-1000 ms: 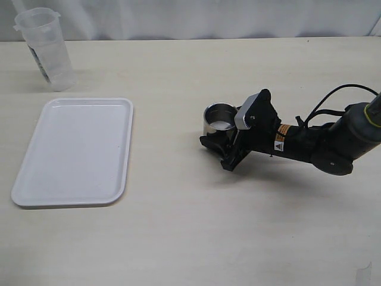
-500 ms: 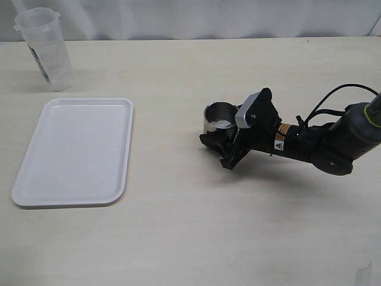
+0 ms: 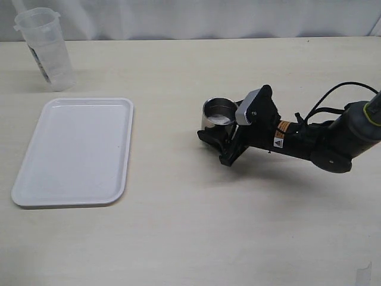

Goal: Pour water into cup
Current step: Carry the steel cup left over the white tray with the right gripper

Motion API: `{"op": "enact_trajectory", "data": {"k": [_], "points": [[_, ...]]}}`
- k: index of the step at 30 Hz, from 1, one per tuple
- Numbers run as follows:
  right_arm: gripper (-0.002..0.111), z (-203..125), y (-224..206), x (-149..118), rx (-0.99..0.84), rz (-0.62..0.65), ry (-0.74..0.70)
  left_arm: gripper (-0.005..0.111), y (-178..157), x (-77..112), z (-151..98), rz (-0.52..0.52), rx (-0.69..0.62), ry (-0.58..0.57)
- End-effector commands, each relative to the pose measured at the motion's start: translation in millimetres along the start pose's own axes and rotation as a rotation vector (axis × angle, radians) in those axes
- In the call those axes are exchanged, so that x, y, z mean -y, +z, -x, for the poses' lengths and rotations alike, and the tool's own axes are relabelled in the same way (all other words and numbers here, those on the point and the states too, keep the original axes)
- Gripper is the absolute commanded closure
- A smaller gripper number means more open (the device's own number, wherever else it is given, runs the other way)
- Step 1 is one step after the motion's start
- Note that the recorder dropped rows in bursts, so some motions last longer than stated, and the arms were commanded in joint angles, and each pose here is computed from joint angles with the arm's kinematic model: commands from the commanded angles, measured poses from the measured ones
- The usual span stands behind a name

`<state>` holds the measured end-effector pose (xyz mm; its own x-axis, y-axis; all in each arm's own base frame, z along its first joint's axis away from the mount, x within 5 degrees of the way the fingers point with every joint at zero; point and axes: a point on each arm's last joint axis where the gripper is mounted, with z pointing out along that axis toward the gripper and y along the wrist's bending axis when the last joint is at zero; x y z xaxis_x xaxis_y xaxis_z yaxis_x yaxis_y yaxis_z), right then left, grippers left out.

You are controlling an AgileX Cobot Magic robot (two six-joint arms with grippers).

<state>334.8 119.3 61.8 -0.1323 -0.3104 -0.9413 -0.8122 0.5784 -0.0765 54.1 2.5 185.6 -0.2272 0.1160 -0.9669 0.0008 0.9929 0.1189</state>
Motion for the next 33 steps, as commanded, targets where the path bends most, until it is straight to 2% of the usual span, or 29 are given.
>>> {"op": "enact_trajectory", "data": {"k": [1, 14, 33], "points": [[0.104, 13, 4, 4, 0.072, 0.024, 0.005, 0.107, 0, 0.5, -1, -0.007, 0.004, 0.000], [0.104, 31, 17, 11, 0.107, 0.071, 0.061, 0.107, 0, 0.5, -1, -0.007, 0.004, 0.000], [0.104, 95, 94, -44, 0.042, 0.179, -0.027, 0.107, 0, 0.5, -1, -0.007, 0.004, 0.001]]}}
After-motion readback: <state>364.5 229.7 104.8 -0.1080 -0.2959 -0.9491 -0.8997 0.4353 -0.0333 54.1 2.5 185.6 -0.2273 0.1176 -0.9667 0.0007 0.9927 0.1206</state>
